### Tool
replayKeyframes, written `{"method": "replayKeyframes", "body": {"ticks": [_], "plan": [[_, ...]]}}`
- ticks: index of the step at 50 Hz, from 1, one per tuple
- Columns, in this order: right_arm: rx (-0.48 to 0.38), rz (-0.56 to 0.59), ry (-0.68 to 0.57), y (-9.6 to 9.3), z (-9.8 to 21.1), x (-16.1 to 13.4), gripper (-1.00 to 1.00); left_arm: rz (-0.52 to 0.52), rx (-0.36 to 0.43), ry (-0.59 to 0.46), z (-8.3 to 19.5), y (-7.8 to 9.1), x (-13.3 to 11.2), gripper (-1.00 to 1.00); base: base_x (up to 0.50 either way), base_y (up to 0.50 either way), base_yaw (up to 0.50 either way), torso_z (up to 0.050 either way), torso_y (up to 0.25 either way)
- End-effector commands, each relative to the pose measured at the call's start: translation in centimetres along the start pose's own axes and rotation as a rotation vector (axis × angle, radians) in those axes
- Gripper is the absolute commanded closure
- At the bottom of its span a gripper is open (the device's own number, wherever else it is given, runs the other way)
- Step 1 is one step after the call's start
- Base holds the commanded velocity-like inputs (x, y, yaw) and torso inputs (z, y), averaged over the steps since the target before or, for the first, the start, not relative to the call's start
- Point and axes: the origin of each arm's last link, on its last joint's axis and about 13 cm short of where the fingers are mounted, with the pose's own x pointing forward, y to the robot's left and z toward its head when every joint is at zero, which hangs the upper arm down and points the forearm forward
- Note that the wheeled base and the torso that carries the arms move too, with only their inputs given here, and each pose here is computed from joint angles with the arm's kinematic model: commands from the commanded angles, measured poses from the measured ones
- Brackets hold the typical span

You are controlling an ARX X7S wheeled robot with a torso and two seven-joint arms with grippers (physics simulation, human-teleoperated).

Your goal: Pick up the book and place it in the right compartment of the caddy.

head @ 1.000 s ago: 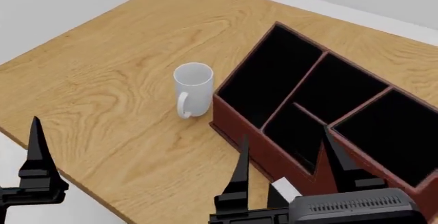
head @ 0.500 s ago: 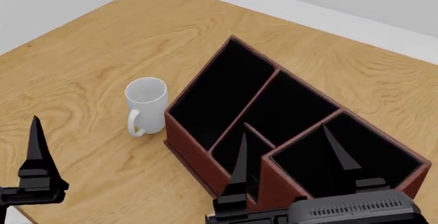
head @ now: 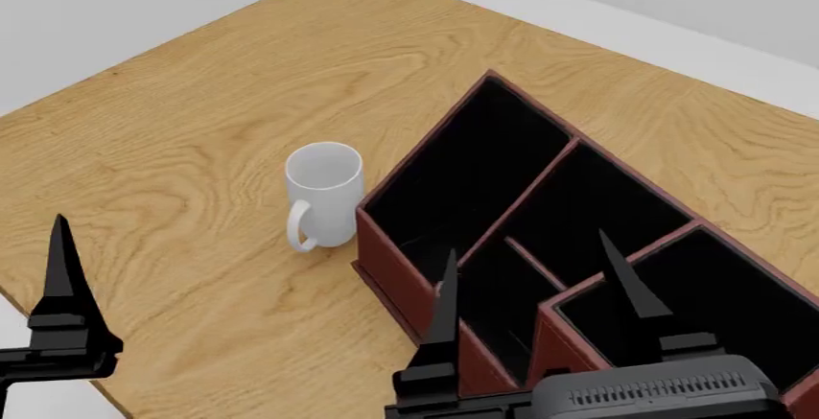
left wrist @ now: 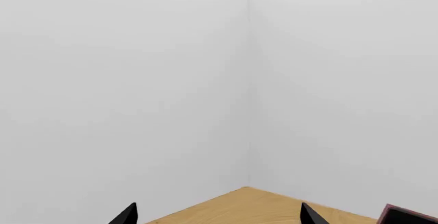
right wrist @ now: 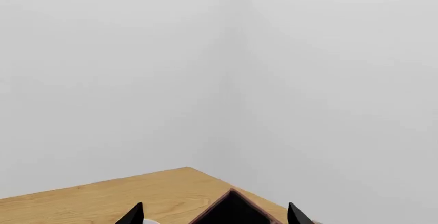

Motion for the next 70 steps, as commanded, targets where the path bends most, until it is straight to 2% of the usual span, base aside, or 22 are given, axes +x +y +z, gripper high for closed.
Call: {"method": "replayKeyframes", "body": {"ticks": [1,18,19,20,29,30,33,35,43,45,49,52,55,60,63,67,70], "plan": [[0.033,0.013,-0.009,-0.2,0.0,-0.1,-1.0,-0.002,-0.006,0.0,0.1,-0.1,0.0,-1.0,0.3,-0.4,0.0,0.0,0.0],[0.016,0.052,0.011,0.1,0.1,0.0,-1.0,0.002,-0.008,-0.001,0.1,0.0,0.0,-1.0,0.07,-0.09,0.0,0.0,0.0],[0.014,0.083,0.022,0.2,0.2,0.0,-1.0,0.002,-0.008,0.0,0.1,0.0,0.0,-1.0,0.0,0.0,0.0,0.0,0.0],[0.005,0.051,0.04,0.2,0.4,0.2,-1.0,0.002,-0.008,0.001,0.0,0.0,0.0,-1.0,0.0,0.0,0.0,0.0,0.0],[-0.031,0.123,0.103,0.6,2.7,0.8,-1.0,0.019,-0.012,-0.002,0.3,0.4,0.2,-1.0,0.0,0.0,0.0,0.0,0.0],[-0.002,0.138,0.156,0.7,3.1,1.2,-1.0,0.021,-0.014,-0.002,0.4,0.4,0.2,-1.0,0.0,0.0,0.0,0.0,0.0],[0.027,0.173,0.203,0.7,4.0,2.0,-1.0,0.023,-0.02,0.001,0.4,0.5,0.2,-1.0,0.0,0.0,0.0,0.0,0.0],[-0.006,0.188,0.236,0.7,4.7,2.6,-1.0,0.023,-0.023,-0.001,0.5,0.5,0.2,-1.0,0.0,0.0,0.0,0.0,0.0],[0.042,0.275,0.386,1.5,6.2,3.9,-1.0,0.025,-0.026,-0.01,0.7,0.6,0.2,-1.0,0.0,0.0,0.0,0.0,0.0],[0.091,0.321,0.422,1.6,6.1,4.3,-1.0,0.027,-0.025,-0.01,0.6,0.6,0.3,-1.0,0.0,0.0,0.0,0.0,0.0],[0.141,0.343,0.525,1.7,5.8,4.9,-1.0,0.029,-0.028,-0.011,0.8,0.6,0.2,-1.0,0.0,0.0,0.0,0.0,0.0],[0.101,0.335,0.564,1.9,5.3,5.1,-1.0,0.028,-0.028,-0.012,0.8,0.6,0.2,-1.0,0.0,0.0,0.0,0.0,0.0],[0.11,0.354,0.611,2.2,4.5,5.1,-1.0,0.031,-0.028,-0.011,0.9,0.7,0.2,-1.0,0.0,0.0,0.0,0.0,0.0],[0.071,0.41,0.738,2.6,3.5,4.8,-1.0,0.041,-0.023,-0.008,0.9,0.8,0.3,-1.0,0.0,0.0,0.0,0.0,0.0],[0.066,0.423,0.758,2.8,3.1,4.6,-1.0,0.04,-0.026,-0.01,1.1,0.8,0.2,-1.0,0.0,0.0,0.0,0.0,0.0],[0.104,0.412,0.797,2.5,2.2,4.6,-1.0,0.043,-0.027,-0.011,1.1,0.9,0.2,-1.0,0.0,0.0,0.0,0.0,0.0],[0.089,0.402,0.831,2.3,1.3,4.6,-1.0,0.045,-0.029,-0.012,1.1,0.9,0.3,-1.0,0.0,0.0,0.0,0.0,0.0]]}}
